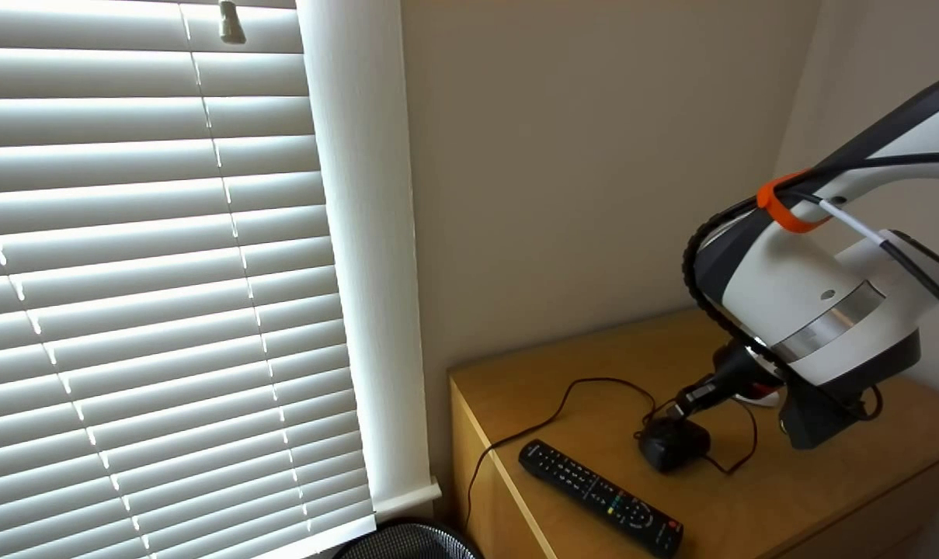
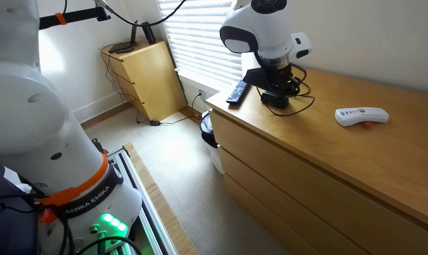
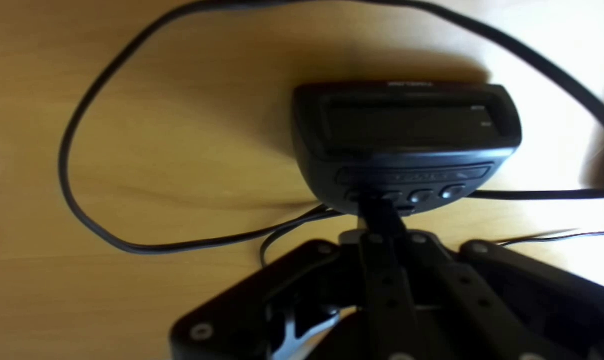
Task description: Press the alarm button
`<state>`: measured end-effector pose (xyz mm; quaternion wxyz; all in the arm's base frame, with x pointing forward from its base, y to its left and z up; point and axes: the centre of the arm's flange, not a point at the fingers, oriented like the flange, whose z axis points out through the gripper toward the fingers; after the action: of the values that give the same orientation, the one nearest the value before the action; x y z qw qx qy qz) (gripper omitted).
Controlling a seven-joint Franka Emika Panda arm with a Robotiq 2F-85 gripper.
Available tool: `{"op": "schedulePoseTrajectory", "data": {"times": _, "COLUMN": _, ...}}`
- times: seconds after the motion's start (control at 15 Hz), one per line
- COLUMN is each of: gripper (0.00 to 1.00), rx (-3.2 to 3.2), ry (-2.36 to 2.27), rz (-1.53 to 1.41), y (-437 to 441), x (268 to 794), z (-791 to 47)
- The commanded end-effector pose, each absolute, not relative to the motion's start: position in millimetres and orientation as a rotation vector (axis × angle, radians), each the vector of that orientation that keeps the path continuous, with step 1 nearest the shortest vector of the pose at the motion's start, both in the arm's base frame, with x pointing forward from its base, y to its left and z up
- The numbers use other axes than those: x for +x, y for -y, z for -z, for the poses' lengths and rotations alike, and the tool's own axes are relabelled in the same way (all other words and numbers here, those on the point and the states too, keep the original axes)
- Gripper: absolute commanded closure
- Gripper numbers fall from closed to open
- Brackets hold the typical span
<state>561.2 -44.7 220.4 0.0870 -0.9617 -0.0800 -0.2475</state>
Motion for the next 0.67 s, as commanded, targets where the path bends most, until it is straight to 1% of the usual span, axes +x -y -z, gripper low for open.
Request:
{"op": "schedulePoseTrajectory", "data": {"times": 0.0, "gripper": 1.0, "rx": -2.871, "ry": 0.182, "rz": 0.655, "y": 53.0, "x": 557.6, "z": -202.6}}
{"op": "schedulePoseTrajectory", "data": {"times": 0.33, "gripper": 1.0, "rx": -2.891, "ry": 0.077, "rz": 0.587, "y": 63.4, "x": 550.5, "z": -188.9}}
{"op": "schedulePoseTrajectory", "data": {"times": 0.6, "gripper": 1.0, "rx": -2.858, "ry": 0.041, "rz": 0.601, "y": 63.1, "x": 555.7, "z": -206.3}}
